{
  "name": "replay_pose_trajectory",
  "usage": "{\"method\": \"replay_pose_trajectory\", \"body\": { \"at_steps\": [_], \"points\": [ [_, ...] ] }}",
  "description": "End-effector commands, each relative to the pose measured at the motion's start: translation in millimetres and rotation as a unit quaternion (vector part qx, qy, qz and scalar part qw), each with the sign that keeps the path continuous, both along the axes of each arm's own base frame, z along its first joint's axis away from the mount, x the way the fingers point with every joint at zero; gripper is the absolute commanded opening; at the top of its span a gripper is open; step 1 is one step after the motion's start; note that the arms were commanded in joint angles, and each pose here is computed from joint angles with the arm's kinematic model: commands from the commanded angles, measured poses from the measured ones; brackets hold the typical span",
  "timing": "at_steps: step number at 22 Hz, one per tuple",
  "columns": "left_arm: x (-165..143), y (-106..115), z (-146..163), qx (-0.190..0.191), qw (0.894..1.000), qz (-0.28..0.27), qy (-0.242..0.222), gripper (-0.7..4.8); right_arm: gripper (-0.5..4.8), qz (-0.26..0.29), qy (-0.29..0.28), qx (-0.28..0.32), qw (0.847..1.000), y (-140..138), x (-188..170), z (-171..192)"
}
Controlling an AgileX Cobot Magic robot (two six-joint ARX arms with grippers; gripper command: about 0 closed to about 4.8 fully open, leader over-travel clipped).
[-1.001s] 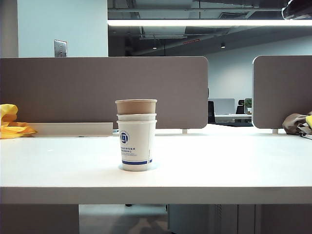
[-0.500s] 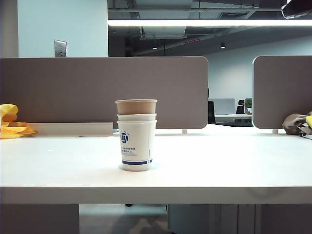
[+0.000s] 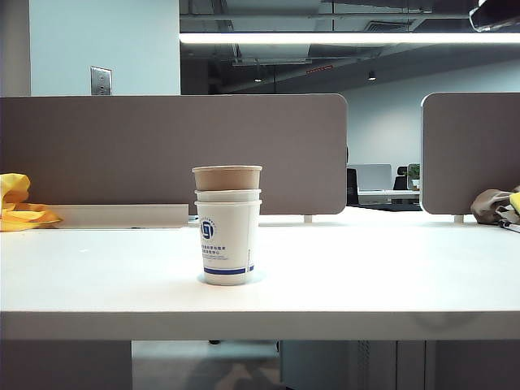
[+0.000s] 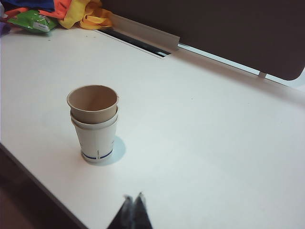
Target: Pick up all the paper cups on the table one by one and stack them together.
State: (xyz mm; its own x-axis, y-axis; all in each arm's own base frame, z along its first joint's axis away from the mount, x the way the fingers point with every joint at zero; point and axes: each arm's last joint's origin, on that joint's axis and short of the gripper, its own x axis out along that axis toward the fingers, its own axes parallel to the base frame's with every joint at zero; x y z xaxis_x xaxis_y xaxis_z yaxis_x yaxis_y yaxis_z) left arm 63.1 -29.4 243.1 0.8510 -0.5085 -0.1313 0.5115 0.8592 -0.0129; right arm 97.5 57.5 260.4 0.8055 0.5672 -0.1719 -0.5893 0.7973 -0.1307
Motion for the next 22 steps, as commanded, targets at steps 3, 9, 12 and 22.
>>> {"method": "replay_pose_trajectory", "body": {
  "at_steps": [3,9,12,22],
  "points": [
    [-1,0,0,0.003,1.0,-0.004,0.003,-0.05,-0.05,0.001,-0.009,0.004,1.0,0,0,3],
    [6,-3,-4,-0.013,0.999,-0.005,-0.04,-0.05,-0.05,0.001,-0.026,0.013,1.0,2,3,-12],
    [11,-5,-12,-0.018,0.999,-0.005,-0.051,-0.05,-0.05,0.0,-0.087,0.047,0.995,3,6,-18],
    [22,-9,-60,-0.014,0.999,-0.003,-0.042,-0.05,-0.05,-0.002,-0.133,0.072,0.989,-7,-12,-33]
  ]
}}
